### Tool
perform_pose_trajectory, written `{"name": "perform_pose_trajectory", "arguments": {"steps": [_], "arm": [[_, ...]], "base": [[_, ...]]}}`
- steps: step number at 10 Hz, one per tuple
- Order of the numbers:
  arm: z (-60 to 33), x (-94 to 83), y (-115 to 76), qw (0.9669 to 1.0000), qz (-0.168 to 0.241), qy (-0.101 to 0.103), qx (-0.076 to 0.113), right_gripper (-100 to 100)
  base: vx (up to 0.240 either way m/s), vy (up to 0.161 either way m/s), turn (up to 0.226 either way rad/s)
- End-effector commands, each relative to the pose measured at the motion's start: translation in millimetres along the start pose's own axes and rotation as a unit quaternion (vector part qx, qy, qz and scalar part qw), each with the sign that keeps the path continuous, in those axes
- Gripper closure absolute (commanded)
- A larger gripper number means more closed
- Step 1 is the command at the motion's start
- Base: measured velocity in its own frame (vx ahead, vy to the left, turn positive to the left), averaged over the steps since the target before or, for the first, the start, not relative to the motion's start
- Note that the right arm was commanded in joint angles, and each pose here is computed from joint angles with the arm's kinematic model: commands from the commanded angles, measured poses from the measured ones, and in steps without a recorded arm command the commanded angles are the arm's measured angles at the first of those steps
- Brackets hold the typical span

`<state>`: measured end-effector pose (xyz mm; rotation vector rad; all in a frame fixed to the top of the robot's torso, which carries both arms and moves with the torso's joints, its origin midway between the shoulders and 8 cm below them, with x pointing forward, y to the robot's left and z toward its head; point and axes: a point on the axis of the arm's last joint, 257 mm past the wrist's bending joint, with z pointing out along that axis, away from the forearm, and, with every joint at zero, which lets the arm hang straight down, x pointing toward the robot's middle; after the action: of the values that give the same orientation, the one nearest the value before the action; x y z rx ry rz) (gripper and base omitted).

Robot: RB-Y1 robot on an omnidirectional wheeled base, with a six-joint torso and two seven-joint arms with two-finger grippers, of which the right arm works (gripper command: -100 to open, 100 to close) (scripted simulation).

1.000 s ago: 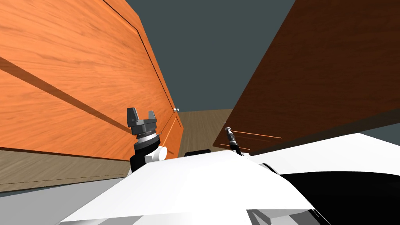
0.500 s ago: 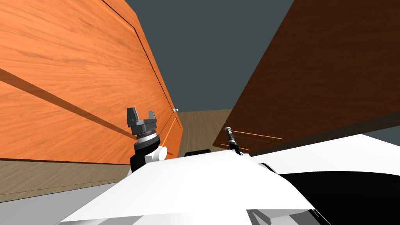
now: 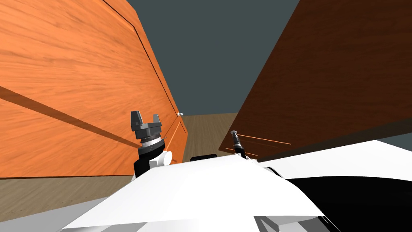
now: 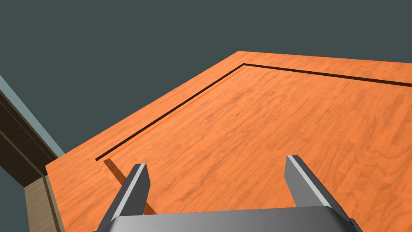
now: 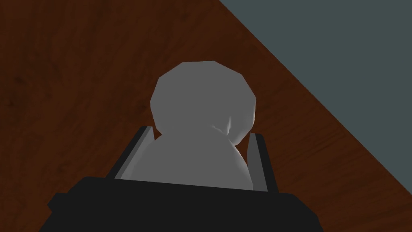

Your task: Push the door open

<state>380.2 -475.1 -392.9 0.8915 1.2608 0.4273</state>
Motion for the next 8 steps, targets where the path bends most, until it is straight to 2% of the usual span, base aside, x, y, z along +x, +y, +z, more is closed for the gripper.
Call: {"name": "perform_pose_trajectory", "arguments": {"steps": [1,2,4,5,6,7,8], "arm": [[3.2,-5.6,0.3,0.9995,0.030,-0.010,0.001,100],[3.2,-5.6,0.3,0.9995,0.031,-0.010,0.001,100],[5.7,-2.6,3.1,0.9969,0.077,-0.017,0.003,100],[5.7,-2.6,3.1,0.9962,0.086,-0.017,0.003,100],[7.0,-0.9,4.6,0.9938,0.109,-0.021,0.004,100],[7.0,-0.9,4.6,0.9933,0.113,-0.021,0.004,100],[8.2,0.7,6.2,0.9897,0.141,-0.025,0.005,100]], "base": [[0.041,-0.023,-0.014],[0.027,-0.018,-0.005],[0.041,-0.020,-0.028],[0.039,-0.016,0.001],[0.035,-0.027,-0.012],[0.031,-0.026,0.000],[0.034,-0.028,-0.013]]}}
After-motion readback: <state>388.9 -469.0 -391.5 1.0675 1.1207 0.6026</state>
